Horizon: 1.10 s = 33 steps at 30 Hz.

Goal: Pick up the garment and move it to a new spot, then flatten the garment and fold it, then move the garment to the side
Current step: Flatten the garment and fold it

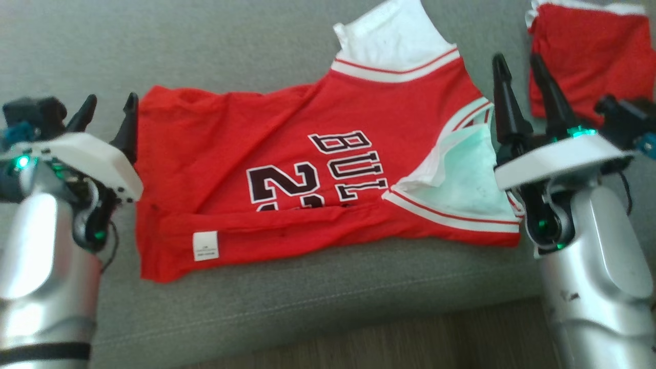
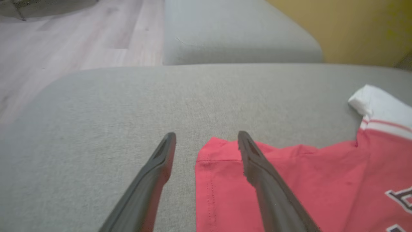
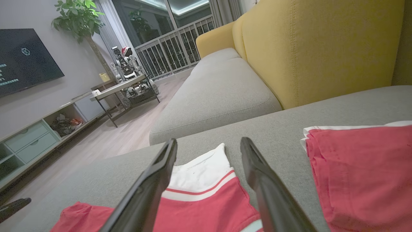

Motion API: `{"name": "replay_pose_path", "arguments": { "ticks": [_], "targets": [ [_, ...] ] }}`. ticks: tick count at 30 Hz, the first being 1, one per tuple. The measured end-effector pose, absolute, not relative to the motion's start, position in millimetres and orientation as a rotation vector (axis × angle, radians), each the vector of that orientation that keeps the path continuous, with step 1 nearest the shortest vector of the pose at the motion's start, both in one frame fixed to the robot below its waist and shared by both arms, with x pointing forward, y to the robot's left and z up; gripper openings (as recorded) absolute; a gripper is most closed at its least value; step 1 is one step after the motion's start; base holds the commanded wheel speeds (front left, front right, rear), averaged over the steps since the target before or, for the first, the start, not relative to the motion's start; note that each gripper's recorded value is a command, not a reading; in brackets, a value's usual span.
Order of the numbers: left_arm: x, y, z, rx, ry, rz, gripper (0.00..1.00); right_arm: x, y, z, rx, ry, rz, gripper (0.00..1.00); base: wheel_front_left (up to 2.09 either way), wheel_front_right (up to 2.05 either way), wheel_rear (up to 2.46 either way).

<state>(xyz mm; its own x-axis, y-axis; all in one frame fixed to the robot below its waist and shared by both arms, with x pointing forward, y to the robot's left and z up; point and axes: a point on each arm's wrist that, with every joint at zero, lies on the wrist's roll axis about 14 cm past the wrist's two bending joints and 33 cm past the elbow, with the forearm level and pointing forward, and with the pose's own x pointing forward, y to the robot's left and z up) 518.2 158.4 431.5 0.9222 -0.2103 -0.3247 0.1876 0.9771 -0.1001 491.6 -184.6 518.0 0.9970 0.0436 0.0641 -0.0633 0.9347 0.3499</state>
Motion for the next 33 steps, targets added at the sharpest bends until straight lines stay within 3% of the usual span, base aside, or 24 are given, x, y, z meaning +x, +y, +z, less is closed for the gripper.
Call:
{"name": "replay_pose_path", "arguments": {
  "ticks": [7, 26, 27, 28, 33],
  "targets": [
    [526.5, 138.5, 380.1, -0.003, 0.573, -0.307, 1.0, 504.7, -190.8, 512.9, 0.33, -0.056, 0.049, 1.0, 0.0, 0.0, 0.0],
    [551.7, 128.0, 354.9, 0.088, 0.647, -0.364, 1.0, 503.3, -208.0, 499.4, 0.297, -0.043, 0.006, 1.0, 0.0, 0.0, 0.0],
    [551.2, 127.2, 354.2, 0.093, 0.648, -0.369, 0.42, 503.4, -207.8, 499.1, 0.296, -0.042, 0.007, 1.0, 0.0, 0.0, 0.0],
    [550.8, 126.8, 353.9, 0.096, 0.645, -0.371, 0.0, 503.6, -207.5, 498.9, 0.293, -0.042, 0.008, 1.0, 0.0, 0.0, 0.0],
    [549.3, 123.1, 357.8, 0.096, 0.617, -0.385, 0.0, 505.7, -205.0, 498.9, 0.28, -0.041, 0.014, 1.0, 0.0, 0.0, 0.0]
  ]
}}
